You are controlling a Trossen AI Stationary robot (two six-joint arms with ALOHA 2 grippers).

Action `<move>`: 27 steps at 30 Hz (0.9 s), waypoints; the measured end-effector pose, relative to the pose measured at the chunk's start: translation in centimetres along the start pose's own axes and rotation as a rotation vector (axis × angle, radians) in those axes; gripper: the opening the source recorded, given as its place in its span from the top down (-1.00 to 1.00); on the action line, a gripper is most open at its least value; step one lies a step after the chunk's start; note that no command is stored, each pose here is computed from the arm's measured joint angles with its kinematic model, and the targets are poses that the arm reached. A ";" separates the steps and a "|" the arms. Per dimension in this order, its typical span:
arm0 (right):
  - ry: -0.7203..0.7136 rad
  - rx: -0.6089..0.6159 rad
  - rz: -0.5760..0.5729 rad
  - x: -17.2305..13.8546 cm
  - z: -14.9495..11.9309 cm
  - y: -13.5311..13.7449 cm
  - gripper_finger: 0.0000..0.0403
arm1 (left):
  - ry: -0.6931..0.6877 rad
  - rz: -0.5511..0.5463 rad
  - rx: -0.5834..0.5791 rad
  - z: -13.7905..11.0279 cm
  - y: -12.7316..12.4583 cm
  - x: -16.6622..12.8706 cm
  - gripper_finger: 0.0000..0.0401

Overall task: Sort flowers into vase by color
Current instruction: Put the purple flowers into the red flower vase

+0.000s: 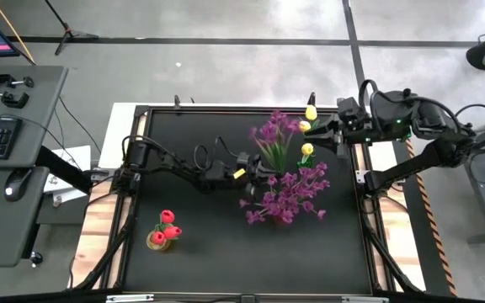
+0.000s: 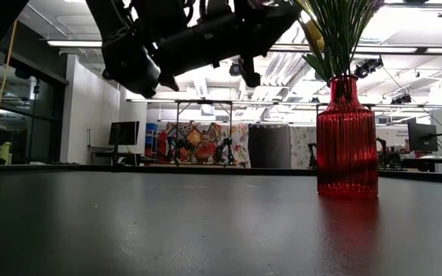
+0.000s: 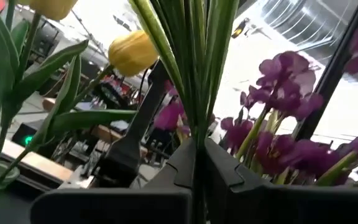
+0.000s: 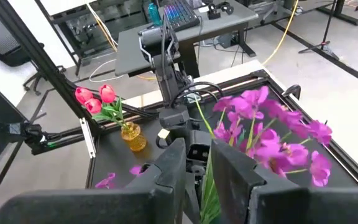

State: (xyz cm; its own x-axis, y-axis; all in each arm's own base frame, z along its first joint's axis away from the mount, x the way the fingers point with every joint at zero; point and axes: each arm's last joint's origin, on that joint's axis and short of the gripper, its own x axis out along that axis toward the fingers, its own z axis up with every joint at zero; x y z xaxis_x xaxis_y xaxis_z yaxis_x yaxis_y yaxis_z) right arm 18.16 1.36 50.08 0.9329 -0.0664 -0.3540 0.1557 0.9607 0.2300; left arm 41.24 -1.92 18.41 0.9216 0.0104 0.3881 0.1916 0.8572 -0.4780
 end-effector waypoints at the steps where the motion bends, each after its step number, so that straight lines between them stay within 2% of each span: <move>1: 0.000 0.001 0.000 0.0 0.0 0.0 0.67 | -0.009 -0.003 -0.001 0.1 0.0 0.0 1.00; 8: 0.000 -0.003 -0.002 0.0 0.0 0.0 0.67 | -0.030 -0.011 0.000 0.3 -0.1 0.1 1.00; 12: -0.009 -0.014 -0.030 0.0 0.0 -0.1 0.67 | -0.023 -0.010 0.026 0.6 -0.4 1.2 1.00; 16: -0.009 -0.020 -0.031 0.0 0.0 -0.1 0.67 | -0.042 -0.056 0.063 1.3 -0.9 2.1 1.00; 27: -0.009 -0.022 -0.031 0.0 0.0 -0.1 0.67 | 0.049 -0.025 0.122 0.4 -0.5 2.1 1.00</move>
State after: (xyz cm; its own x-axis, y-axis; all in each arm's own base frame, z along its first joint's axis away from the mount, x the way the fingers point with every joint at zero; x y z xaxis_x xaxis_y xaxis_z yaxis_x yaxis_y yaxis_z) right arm 18.17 1.27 50.08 0.9307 -0.0983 -0.3524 0.1773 0.9638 0.1992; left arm 42.98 -2.07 19.80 0.9330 -0.0341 0.3583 0.1747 0.9133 -0.3680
